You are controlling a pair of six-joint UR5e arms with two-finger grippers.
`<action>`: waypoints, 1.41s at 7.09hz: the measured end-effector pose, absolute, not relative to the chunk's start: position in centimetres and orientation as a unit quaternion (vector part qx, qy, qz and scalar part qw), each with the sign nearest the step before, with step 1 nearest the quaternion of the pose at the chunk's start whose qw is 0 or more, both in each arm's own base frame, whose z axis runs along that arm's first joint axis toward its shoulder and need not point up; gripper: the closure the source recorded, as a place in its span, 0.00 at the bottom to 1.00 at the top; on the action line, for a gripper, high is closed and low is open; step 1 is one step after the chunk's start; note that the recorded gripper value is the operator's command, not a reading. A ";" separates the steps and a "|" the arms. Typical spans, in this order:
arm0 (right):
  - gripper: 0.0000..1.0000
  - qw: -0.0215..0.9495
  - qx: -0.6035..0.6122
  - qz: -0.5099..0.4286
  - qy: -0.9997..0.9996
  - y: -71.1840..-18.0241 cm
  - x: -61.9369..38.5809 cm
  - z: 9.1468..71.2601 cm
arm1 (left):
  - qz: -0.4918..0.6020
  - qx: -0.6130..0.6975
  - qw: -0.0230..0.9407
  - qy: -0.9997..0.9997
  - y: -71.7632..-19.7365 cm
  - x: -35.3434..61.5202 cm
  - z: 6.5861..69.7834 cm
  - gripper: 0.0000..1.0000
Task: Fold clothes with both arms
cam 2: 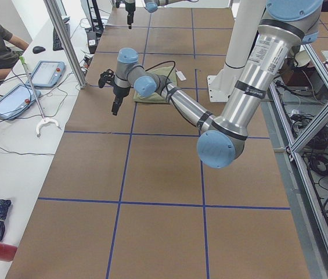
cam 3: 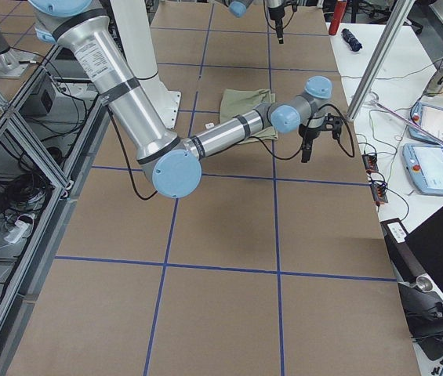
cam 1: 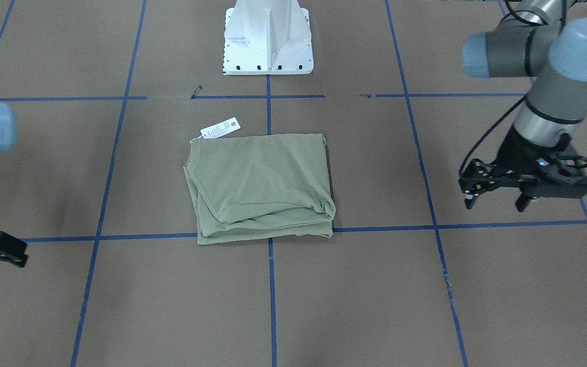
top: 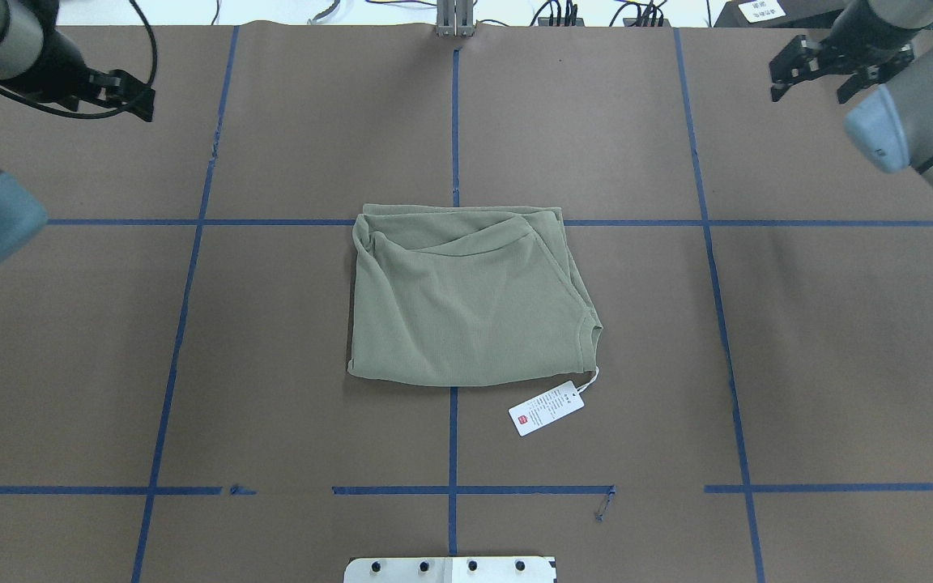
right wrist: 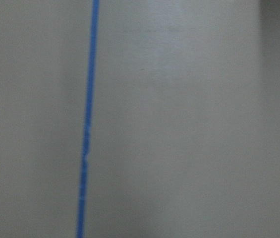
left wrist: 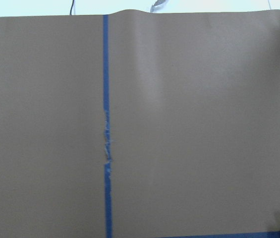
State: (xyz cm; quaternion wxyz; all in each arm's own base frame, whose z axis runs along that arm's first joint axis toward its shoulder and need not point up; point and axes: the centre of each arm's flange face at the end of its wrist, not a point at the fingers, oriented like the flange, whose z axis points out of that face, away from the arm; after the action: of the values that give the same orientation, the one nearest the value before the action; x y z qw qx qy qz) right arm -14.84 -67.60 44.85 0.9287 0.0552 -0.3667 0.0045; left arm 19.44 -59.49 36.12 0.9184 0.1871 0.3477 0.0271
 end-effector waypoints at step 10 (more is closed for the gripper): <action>0.00 0.934 0.030 -0.068 -0.349 -49.4 5.7 65.5 | 0.117 0.088 0.933 0.328 -47.1 -2.7 61.0 0.00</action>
State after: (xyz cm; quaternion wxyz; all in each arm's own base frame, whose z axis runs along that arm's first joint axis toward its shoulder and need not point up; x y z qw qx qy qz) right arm 5.72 -49.42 65.46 0.9340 0.0297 -0.3494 -0.0681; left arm -2.65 -47.09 61.04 0.9332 0.0883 0.3280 0.1169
